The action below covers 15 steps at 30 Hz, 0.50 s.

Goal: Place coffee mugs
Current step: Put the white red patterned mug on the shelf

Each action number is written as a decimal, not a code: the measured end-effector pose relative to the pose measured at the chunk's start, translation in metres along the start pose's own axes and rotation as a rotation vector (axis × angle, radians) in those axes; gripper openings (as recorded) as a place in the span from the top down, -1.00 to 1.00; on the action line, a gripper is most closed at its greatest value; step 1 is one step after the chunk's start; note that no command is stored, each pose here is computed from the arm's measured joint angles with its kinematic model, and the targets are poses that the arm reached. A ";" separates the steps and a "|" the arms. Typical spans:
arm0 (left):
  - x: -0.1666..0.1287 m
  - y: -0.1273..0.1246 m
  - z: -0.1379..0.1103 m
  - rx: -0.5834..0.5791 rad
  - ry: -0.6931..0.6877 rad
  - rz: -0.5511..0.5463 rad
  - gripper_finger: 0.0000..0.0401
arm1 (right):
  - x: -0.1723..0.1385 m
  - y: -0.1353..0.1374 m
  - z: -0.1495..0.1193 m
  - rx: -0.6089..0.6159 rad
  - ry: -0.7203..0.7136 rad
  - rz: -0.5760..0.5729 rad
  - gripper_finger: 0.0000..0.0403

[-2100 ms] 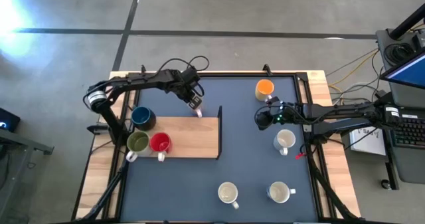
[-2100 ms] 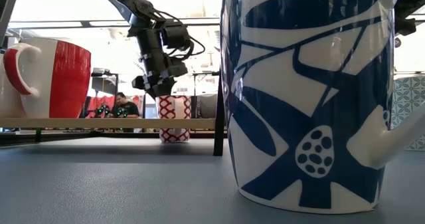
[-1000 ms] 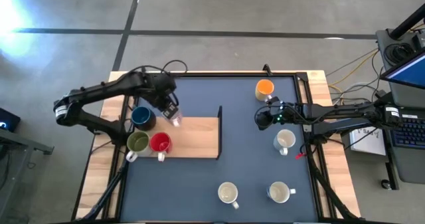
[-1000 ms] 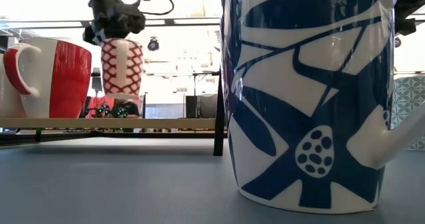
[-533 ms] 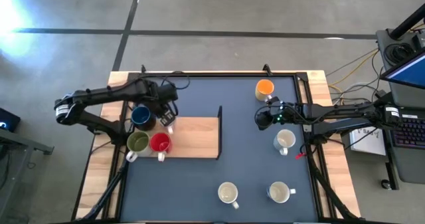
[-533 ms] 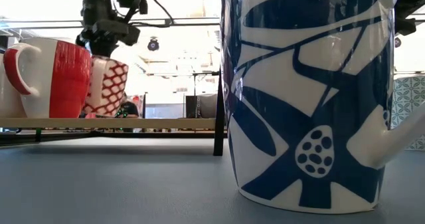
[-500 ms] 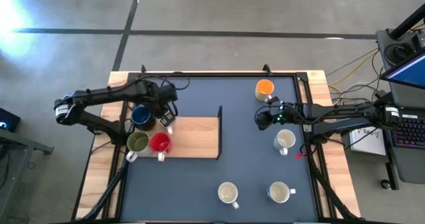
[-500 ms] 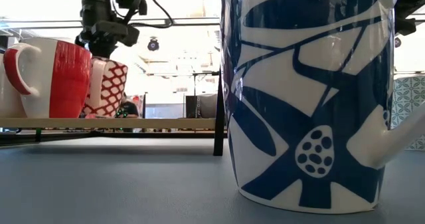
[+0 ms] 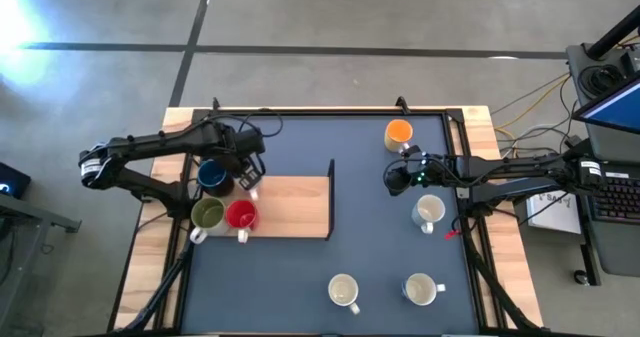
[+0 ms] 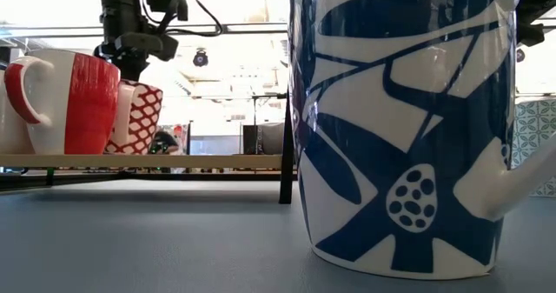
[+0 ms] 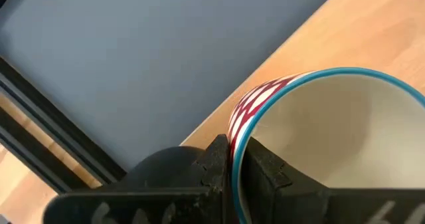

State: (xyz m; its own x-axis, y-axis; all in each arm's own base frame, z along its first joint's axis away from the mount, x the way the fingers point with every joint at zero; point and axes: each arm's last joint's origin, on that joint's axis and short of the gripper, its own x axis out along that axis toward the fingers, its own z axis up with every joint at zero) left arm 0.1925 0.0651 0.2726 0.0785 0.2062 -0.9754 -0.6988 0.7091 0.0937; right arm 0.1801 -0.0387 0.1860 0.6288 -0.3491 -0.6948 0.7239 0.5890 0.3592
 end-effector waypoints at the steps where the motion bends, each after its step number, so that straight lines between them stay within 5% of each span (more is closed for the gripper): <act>1: 0.000 0.000 -0.001 0.002 0.007 0.003 0.93 | 0.000 0.000 0.000 0.000 0.000 0.000 0.66; 15: 0.003 0.002 -0.006 -0.004 0.017 0.007 0.93 | 0.000 0.000 0.000 0.000 0.000 0.000 0.66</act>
State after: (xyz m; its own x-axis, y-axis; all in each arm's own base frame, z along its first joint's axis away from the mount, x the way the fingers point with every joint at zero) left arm 0.1871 0.0634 0.2686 0.0613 0.1993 -0.9780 -0.7022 0.7050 0.0997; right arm 0.1800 -0.0387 0.1860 0.6288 -0.3491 -0.6948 0.7240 0.5888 0.3593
